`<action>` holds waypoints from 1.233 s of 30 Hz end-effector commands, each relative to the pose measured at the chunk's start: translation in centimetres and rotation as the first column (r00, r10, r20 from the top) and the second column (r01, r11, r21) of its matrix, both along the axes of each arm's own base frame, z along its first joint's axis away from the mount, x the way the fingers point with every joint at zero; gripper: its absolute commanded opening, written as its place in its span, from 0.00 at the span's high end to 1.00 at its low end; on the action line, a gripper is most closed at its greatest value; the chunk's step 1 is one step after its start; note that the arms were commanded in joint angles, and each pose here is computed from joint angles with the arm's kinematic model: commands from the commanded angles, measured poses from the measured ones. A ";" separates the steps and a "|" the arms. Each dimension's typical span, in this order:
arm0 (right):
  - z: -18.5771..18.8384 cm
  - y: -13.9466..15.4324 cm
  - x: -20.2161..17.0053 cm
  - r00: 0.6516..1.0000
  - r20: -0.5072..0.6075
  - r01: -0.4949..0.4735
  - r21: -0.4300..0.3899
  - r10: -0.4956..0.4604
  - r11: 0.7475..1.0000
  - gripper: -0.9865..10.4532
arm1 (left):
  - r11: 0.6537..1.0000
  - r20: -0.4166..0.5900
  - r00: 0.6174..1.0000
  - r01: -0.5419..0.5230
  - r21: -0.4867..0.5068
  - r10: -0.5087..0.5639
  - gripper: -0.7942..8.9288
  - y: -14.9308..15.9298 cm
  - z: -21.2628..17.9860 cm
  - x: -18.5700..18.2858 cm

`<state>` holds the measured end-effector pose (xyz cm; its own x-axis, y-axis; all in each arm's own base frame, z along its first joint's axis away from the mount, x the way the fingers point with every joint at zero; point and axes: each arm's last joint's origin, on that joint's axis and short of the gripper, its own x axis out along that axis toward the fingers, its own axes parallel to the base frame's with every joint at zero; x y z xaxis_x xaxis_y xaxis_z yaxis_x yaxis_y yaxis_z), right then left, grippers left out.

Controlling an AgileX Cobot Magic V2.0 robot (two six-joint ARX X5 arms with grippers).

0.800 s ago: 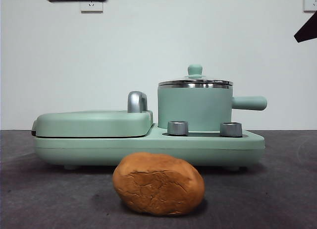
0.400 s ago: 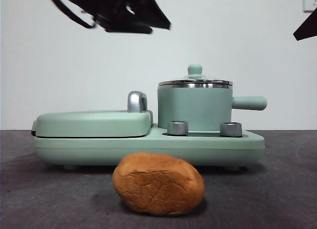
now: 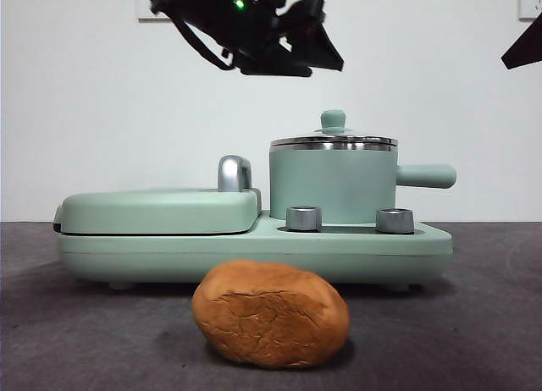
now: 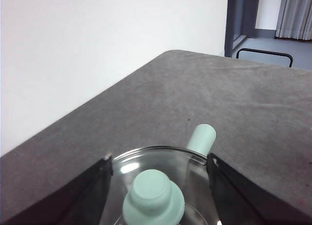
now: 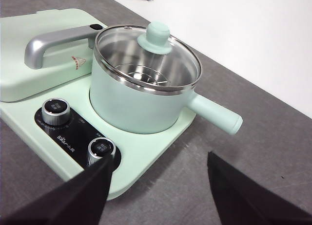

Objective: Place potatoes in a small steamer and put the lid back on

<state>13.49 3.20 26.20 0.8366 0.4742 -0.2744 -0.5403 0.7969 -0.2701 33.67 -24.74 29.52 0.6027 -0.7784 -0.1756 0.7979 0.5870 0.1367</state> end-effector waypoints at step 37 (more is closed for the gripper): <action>0.6 0.1 0.0 1.000 0.013 -0.002 0.017 0.002 1.000 0.65 | 1.000 -0.023 1.000 -0.008 0.017 0.009 0.65 -2.5 -4.8 3.0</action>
<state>13.49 3.20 26.19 0.8364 0.4742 -0.2751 -0.5405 0.7970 -0.2694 36.24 -26.72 24.88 0.6025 -0.7692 -0.2131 0.7976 0.5897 0.1266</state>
